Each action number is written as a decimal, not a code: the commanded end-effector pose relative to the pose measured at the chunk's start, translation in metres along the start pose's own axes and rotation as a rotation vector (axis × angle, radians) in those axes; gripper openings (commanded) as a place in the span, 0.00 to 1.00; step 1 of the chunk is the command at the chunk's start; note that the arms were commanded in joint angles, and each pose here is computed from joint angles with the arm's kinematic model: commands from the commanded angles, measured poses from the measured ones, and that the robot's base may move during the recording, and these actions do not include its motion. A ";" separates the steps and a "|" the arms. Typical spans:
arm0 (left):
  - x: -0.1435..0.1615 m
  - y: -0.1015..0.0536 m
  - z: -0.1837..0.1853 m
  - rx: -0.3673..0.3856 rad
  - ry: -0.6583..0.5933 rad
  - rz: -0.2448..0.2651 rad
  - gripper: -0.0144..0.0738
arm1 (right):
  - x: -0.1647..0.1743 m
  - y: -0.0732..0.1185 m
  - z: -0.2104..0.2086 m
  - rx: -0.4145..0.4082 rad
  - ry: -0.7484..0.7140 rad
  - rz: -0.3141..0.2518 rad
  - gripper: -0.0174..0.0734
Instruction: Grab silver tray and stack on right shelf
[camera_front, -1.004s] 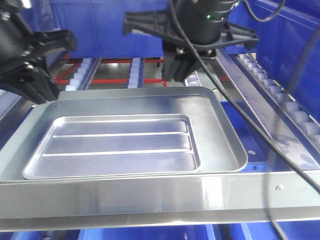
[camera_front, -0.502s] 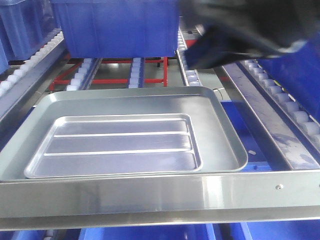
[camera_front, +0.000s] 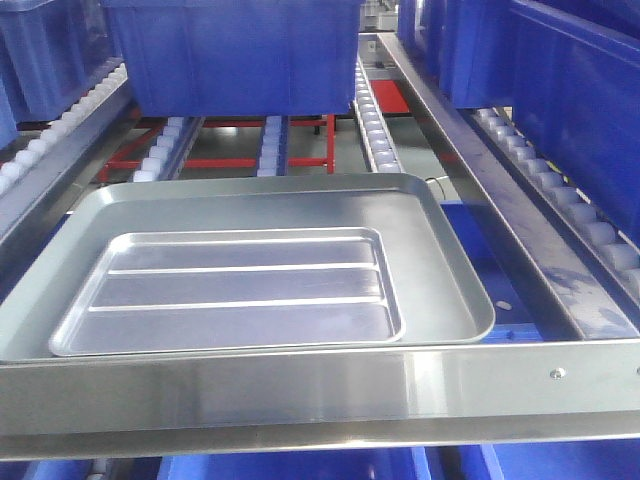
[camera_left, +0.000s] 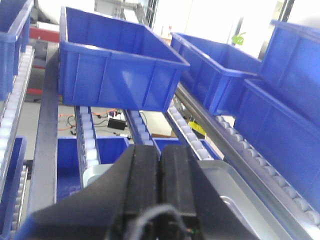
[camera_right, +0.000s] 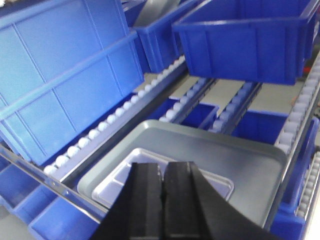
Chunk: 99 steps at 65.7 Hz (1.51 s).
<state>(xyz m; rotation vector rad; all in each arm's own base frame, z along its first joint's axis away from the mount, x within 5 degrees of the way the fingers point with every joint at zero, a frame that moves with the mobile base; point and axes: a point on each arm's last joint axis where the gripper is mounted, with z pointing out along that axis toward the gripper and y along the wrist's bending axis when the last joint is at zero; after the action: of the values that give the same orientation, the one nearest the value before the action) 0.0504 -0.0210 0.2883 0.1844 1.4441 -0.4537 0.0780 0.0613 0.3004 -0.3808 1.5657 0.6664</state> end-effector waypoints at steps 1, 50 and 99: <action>-0.015 -0.003 -0.001 0.022 -0.092 0.008 0.06 | -0.015 0.006 -0.004 -0.051 -0.086 -0.025 0.25; -0.015 -0.003 -0.001 0.022 -0.092 0.008 0.06 | 0.016 -0.020 -0.034 0.222 -0.104 -0.093 0.25; -0.015 -0.003 -0.001 0.022 -0.092 0.008 0.06 | 0.082 -0.045 -0.053 0.522 -0.244 -0.096 0.25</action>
<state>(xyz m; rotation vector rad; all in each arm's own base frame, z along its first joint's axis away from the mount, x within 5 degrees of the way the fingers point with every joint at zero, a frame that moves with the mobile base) 0.0498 -0.0207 0.2882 0.1839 1.4441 -0.4534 0.0565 0.0065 0.2010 0.0374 1.5345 0.2224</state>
